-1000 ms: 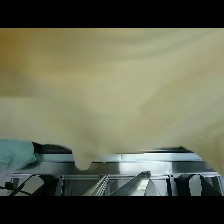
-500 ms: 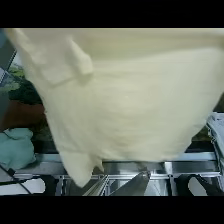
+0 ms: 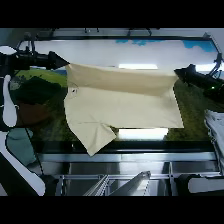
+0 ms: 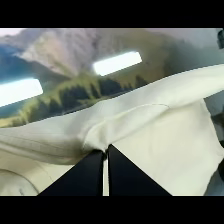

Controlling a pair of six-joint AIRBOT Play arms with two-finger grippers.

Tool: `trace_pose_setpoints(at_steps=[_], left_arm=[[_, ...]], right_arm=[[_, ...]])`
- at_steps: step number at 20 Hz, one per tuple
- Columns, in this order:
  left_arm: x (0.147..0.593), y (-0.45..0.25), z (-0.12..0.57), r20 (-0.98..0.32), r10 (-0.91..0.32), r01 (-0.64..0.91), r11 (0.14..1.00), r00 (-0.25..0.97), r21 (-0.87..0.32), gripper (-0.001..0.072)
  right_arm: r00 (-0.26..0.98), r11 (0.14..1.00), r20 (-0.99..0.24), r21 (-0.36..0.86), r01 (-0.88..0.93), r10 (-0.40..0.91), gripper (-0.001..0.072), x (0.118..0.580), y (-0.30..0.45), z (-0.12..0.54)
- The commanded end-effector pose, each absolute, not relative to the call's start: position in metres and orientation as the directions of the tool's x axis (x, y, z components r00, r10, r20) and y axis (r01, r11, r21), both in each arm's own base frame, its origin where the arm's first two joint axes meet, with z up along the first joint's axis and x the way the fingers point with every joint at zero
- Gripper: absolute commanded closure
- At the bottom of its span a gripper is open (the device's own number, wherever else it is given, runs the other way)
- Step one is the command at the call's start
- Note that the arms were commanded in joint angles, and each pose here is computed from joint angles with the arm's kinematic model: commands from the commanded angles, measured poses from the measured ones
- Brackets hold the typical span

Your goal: Fold the shirts.

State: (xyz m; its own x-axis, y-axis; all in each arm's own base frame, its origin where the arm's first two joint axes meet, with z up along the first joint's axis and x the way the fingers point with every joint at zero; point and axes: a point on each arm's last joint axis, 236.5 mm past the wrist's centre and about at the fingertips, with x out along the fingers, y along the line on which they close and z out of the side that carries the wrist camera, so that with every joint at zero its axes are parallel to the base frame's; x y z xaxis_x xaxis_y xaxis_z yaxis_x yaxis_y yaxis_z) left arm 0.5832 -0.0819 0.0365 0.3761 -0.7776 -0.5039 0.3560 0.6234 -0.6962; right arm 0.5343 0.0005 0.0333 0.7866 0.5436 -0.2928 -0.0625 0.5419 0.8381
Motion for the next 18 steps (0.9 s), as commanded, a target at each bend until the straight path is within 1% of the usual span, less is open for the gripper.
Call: trace_pose_setpoints(at_steps=[1,3,5,8,10,12,13,16,18], left_arm=[[0.601,-0.083,-0.011,-0.531,-0.735,0.307,0.667,0.421,-0.679,0.0680],[0.595,-0.095,-0.014,-0.542,-0.746,0.354,0.663,0.388,-0.659,0.0681],[0.591,-0.106,-0.017,-0.551,-0.750,0.375,0.661,0.365,-0.651,0.0684],[0.580,-0.111,-0.040,-0.650,-0.695,0.354,0.718,0.307,-0.600,0.0684],[0.566,-0.107,-0.058,-0.725,-0.643,0.328,0.759,0.246,-0.562,0.0684],[0.552,-0.101,-0.069,-0.772,-0.608,0.302,0.782,0.185,-0.544,0.0684],[0.546,-0.102,-0.069,-0.774,-0.612,0.298,0.778,0.163,-0.553,0.0685],[0.539,-0.101,-0.068,-0.769,-0.625,0.289,0.767,0.134,-0.573,0.0684],[0.535,-0.102,-0.068,-0.771,-0.627,0.278,0.765,0.116,-0.580,0.0684]], right_arm=[[0.778,0.454,-0.251,0.889,-0.050,0.577,0.0695,0.561,-0.003,-0.009],[0.779,0.454,-0.258,0.890,-0.039,0.572,0.0695,0.564,-0.009,-0.018],[0.763,0.477,-0.301,0.879,-0.011,0.572,0.0695,0.558,-0.018,-0.032],[0.711,0.529,-0.399,0.847,0.044,0.580,0.0694,0.541,-0.026,-0.057],[0.674,0.565,-0.439,0.824,0.040,0.594,0.0694,0.532,-0.022,-0.067],[0.645,0.556,-0.433,0.831,0.016,0.629,0.0694,0.526,-0.013,-0.066],[0.640,0.545,-0.423,0.839,0.008,0.642,0.0694,0.525,-0.010,-0.063],[0.652,0.532,-0.408,0.847,0.008,0.640,0.0695,0.525,-0.016,-0.059],[0.637,0.531,-0.410,0.847,0.001,0.652,0.0695,0.521,-0.014,-0.060]])
